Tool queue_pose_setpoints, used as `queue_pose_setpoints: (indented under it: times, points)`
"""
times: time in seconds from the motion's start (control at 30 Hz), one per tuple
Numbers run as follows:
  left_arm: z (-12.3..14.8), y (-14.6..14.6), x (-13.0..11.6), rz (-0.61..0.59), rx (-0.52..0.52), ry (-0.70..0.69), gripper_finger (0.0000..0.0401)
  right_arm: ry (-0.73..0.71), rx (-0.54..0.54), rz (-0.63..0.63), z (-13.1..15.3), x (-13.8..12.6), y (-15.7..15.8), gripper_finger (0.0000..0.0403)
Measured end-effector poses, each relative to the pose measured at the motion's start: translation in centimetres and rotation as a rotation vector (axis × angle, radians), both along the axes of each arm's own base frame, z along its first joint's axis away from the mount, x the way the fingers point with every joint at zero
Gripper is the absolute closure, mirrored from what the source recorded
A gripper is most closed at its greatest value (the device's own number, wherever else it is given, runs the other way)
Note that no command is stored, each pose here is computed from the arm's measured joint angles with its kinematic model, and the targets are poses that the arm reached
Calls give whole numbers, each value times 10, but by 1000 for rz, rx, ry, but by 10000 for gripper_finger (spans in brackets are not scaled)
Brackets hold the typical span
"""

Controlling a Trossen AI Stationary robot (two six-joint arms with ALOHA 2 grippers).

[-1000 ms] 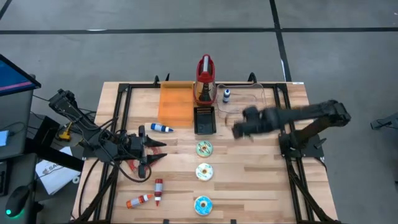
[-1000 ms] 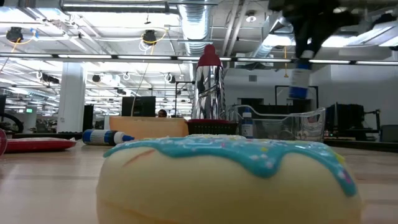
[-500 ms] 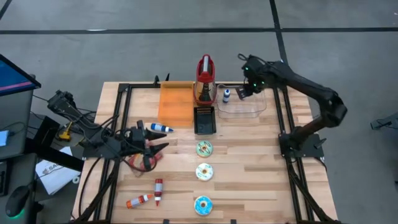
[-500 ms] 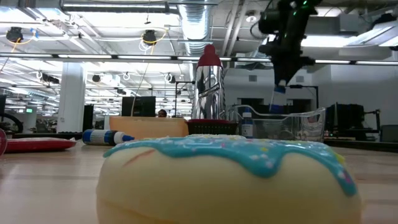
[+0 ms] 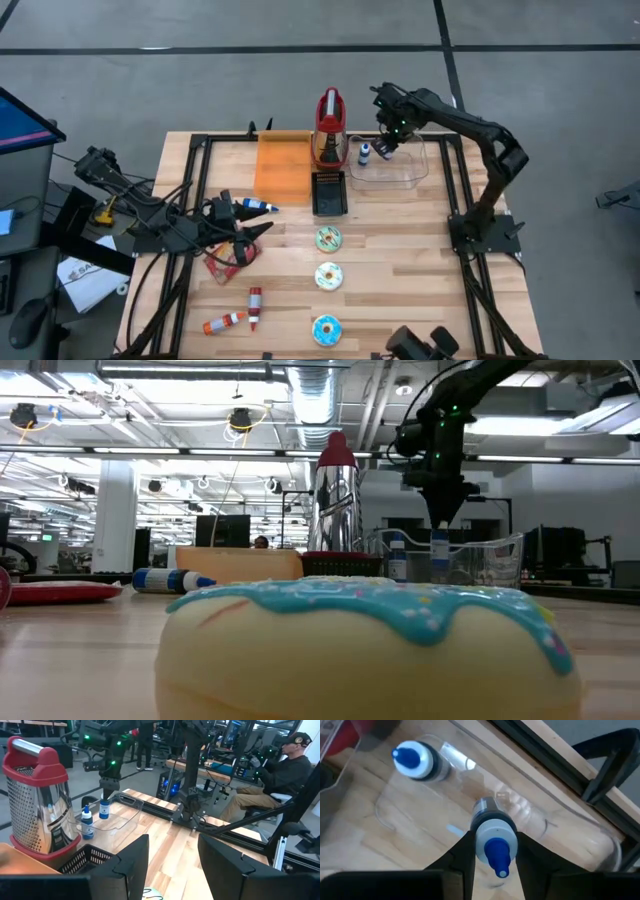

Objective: Pick & Place Food Item
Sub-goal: Put the right blue food coloring bottle into the transparent bin

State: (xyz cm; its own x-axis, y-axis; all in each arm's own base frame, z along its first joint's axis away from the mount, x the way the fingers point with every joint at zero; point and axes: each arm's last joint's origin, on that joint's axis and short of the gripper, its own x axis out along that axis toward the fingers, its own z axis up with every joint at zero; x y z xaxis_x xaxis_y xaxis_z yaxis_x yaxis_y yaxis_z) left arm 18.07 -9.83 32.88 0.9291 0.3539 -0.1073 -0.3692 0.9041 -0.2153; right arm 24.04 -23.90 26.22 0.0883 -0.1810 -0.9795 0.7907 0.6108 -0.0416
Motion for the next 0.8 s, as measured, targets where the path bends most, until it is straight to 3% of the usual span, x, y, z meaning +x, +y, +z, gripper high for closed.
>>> queue_pose_setpoints:
  times: [0.17, 0.8]
  points:
    - [0, 0, 0, 1, -13, -4, 234, -12, 34, -6, -9, 2, -7, 300]
    - [0, 0, 0, -2, -20, -7, 234, -106, 7, -47, -8, 8, -13, 300]
